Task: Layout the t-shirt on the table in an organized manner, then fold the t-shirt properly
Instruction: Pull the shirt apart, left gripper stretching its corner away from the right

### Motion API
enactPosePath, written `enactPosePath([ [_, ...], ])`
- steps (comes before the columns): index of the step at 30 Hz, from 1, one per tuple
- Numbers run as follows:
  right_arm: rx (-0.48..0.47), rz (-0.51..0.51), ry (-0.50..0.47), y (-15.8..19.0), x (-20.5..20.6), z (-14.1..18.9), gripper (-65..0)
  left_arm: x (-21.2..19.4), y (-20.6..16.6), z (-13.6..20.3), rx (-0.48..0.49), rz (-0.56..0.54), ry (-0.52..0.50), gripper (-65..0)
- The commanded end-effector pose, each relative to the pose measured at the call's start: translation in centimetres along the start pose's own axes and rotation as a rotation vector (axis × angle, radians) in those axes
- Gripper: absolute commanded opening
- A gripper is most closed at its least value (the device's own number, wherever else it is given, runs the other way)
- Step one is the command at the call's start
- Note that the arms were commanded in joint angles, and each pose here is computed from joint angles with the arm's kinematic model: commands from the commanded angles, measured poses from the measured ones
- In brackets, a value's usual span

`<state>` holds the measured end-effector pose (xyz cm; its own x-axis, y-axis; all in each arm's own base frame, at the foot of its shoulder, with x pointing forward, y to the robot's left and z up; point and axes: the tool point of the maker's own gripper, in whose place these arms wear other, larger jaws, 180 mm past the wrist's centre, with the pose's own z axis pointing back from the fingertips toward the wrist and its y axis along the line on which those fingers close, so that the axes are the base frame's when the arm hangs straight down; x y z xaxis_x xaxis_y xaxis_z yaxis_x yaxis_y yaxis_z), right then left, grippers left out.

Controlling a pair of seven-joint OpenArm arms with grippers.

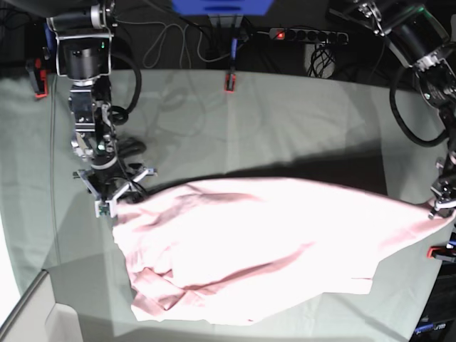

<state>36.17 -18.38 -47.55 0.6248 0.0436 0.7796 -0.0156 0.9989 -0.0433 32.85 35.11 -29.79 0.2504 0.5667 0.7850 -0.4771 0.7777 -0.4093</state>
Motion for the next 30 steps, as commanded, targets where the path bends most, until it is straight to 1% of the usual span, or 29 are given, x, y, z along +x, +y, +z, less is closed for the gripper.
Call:
enactPosePath([
  [1,-0.003,0.002,-0.003,-0.3,0.6,-0.1,-50.0,2.0,-0.5,0.2,-0.016,-0.012,-0.058,-64.8],
  [3,-0.003,0.003,-0.003,-0.3,0.7,-0.1,-65.0,2.0,-0.5,0.2,-0.016,-0.011,-0.057,-64.8],
  [5,-0.004,0.006,-0.027,-0.3,1.7,0.1,-65.0,2.0,-0.5,0.2,-0.016,-0.011,-0.057,-64.8],
  [7,-0.007,0.020,-0.057,-0.5,2.1,1.1,-65.0,2.1,-0.5,0.2,-0.017,-0.012,-0.060,-64.8],
  [10,-0.009,0.050,-0.183,-0.2,5.5,3.9,-65.0,2.4,-0.7,0.3,-0.020,-0.017,-0.069,-64.8],
  [13,-0.013,0.095,-0.337,-0.1,10.0,8.0,-65.0,2.7,-0.7,0.3,-0.021,-0.021,-0.075,-64.8],
  [15,-0.015,0.116,-0.417,0.4,13.0,10.8,-65.0,3.1,-1.0,0.6,-0.027,-0.026,-0.088,-64.8],
  [18,-0.020,0.137,-0.464,0.9,16.1,13.4,-65.0,4.1,-1.8,1.3,-0.041,-0.042,-0.119,-64.8],
  [20,-0.025,0.140,-0.477,0.9,18.0,13.8,-65.0,4.5,-2.2,1.6,-0.050,-0.047,-0.134,-64.8],
  [21,-0.030,0.139,-0.475,0.8,18.8,13.6,-65.0,4.7,-2.4,1.7,-0.054,-0.048,-0.142,-64.8],
  [22,-0.034,0.135,-0.452,0.7,18.9,13.1,-65.0,4.8,-2.4,1.7,-0.054,-0.049,-0.143,-64.8],
  [24,-0.042,0.125,-0.379,0.2,18.2,11.4,-65.0,4.8,-2.3,1.6,-0.052,-0.048,-0.141,-64.8],
  [26,-0.051,0.114,-0.278,-0.5,16.1,9.5,-65.0,4.8,-2.3,1.5,-0.052,-0.047,-0.140,-64.8],
  [28,-0.050,0.104,-0.166,-0.9,13.0,7.7,-65.0,4.7,-2.2,1.5,-0.051,-0.048,-0.139,-64.8],
  [30,-0.047,0.095,-0.086,-1.1,10.5,6.4,-64.0,4.7,-2.2,1.5,-0.050,-0.048,-0.138,-64.8],
])
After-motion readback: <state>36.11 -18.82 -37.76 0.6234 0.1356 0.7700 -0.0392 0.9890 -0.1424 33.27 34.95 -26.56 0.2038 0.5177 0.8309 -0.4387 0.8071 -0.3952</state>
